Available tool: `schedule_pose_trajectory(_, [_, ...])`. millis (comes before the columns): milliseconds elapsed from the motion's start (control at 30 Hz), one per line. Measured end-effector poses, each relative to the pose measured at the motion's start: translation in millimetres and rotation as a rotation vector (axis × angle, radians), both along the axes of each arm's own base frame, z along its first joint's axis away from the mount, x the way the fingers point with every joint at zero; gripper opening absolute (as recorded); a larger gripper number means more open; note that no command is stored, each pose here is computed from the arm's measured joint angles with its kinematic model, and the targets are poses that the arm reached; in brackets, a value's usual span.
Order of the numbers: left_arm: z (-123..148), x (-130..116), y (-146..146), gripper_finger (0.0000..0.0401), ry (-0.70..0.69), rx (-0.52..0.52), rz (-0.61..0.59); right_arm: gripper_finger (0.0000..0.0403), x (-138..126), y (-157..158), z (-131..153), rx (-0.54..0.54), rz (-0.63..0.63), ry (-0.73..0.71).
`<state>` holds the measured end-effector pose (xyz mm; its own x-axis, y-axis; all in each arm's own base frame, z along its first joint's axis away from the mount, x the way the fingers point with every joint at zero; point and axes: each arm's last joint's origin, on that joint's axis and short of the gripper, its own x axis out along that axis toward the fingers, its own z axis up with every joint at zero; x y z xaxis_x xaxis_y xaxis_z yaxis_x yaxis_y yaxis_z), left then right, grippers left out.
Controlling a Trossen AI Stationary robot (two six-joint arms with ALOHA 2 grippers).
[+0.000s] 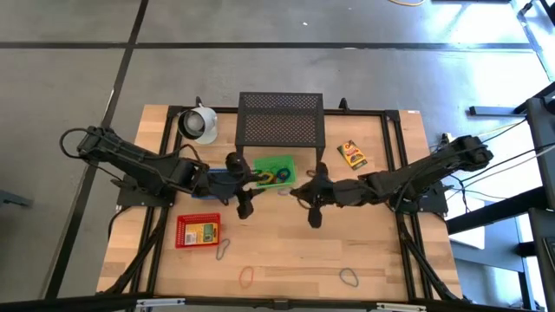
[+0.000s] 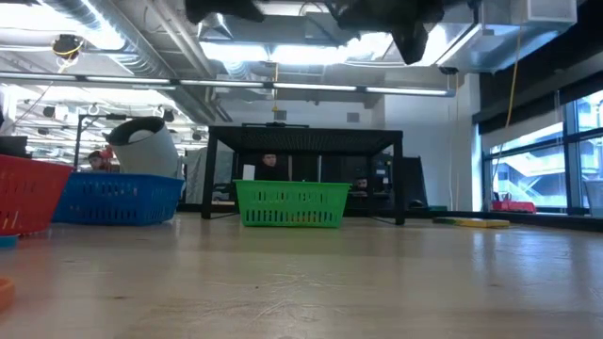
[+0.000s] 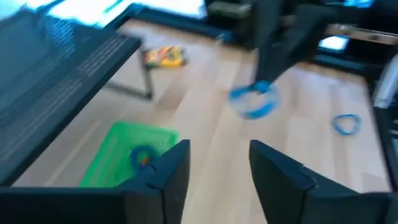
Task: Pick & Place Office Desk Supplies
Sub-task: Put the blue rubber band into the blue bin
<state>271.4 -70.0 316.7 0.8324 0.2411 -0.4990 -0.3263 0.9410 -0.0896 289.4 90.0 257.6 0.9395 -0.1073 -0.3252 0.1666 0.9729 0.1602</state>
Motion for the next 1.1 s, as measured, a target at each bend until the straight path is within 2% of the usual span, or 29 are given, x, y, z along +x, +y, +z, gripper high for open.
schedule_pose_trajectory(167, [0,15,-6,0.0194,-0.035,0.134,-0.153,0.0002,1,3,4,0.128,0.061,-0.034])
schedule_pose_trajectory(267, [-5,24,-10,0.0199,-0.026,0.247,-0.242,0.0008,1,4,4,0.171,0.094,-0.027])
schedule_pose_trajectory(367, [-12,34,-14,0.0197,-0.023,0.307,-0.311,0.0010,1,4,4,0.193,0.088,-0.029])
schedule_pose_trajectory(500, [-24,46,-18,0.0188,-0.015,0.359,-0.356,0.0009,1,5,4,0.219,0.099,-0.026])
schedule_pose_trajectory(633, [-28,56,-20,0.0178,-0.060,0.382,-0.353,0.0008,1,5,4,0.225,0.118,-0.020])
schedule_pose_trajectory(800, [-31,59,-21,0.0134,-0.059,0.386,-0.356,0.0008,1,6,3,0.225,0.120,-0.017])
schedule_pose_trajectory(1000, [-31,59,-22,0.0022,-0.059,0.383,-0.363,0.0008,0,5,3,0.221,0.122,-0.012])
schedule_pose_trajectory(1100, [-31,59,-22,0.0008,-0.060,0.376,-0.364,0.0008,0,6,3,0.225,0.129,-0.010])
